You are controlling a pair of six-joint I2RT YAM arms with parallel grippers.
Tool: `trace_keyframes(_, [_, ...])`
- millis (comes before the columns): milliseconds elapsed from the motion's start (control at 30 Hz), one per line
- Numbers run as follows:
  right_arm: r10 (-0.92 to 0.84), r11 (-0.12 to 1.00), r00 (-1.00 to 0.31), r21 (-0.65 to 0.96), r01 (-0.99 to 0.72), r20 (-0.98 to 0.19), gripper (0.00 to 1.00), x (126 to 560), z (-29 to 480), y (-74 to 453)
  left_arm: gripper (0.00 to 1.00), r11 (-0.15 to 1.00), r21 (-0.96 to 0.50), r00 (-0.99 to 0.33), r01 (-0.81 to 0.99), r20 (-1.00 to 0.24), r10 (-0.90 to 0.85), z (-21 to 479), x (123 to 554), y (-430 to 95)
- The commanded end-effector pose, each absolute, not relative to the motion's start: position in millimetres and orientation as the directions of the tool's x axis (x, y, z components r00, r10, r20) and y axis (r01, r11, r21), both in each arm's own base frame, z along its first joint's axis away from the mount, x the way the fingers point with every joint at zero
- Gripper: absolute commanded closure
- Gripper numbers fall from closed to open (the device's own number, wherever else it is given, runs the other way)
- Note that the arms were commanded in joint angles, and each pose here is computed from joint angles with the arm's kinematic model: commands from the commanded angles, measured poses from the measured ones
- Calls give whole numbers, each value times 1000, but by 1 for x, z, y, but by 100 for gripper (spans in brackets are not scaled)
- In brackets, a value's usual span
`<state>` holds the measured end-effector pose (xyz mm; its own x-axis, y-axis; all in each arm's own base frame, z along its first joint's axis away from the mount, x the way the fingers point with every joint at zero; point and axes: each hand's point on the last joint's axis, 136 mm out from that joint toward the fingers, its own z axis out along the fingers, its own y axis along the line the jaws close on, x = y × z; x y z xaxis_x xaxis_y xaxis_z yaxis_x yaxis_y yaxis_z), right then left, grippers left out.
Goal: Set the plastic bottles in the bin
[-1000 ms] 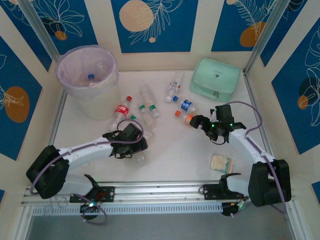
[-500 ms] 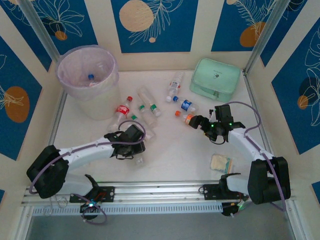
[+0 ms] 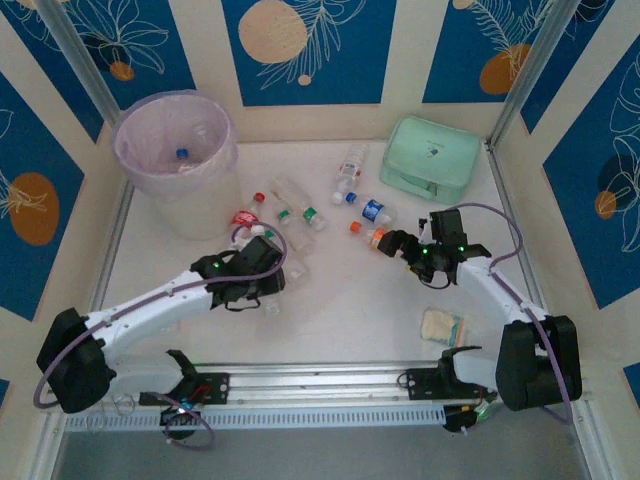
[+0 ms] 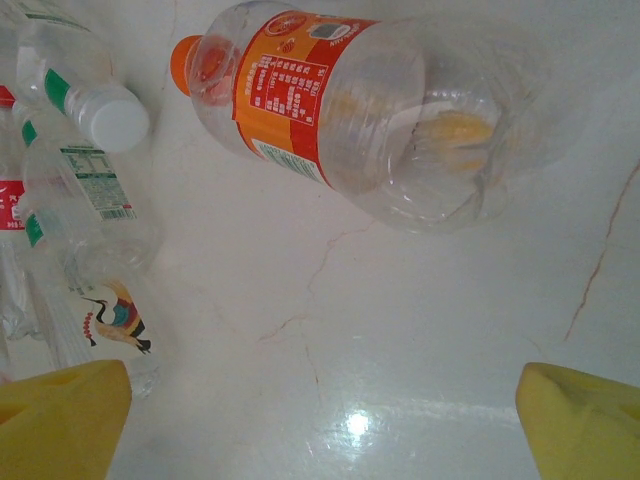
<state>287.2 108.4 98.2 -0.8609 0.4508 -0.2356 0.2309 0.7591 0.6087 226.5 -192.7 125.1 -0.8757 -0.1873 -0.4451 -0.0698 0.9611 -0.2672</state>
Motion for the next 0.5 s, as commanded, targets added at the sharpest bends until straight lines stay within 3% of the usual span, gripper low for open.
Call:
trace_keyframes(0, [441,747,-866,631,208,-237,1,286,107,114,68,984,-177,-816,27,-572,-81,168,238,-182])
trace_keyframes(133, [437,746,-867,635,200,-240,1,284,108,115,71,980,-157,-752,122,-659,-12,218,252,-190])
trace_keyframes(233, [442,743,-864,638,202,-241,1,282,107,115,73,942,-171,-708,290,-701,91,261,261,-221])
trace_keyframes(467, [419,740,-872,652,166,-253,1,273,123,120,87,839,-156,-597,522,-769,228,339,291,-267])
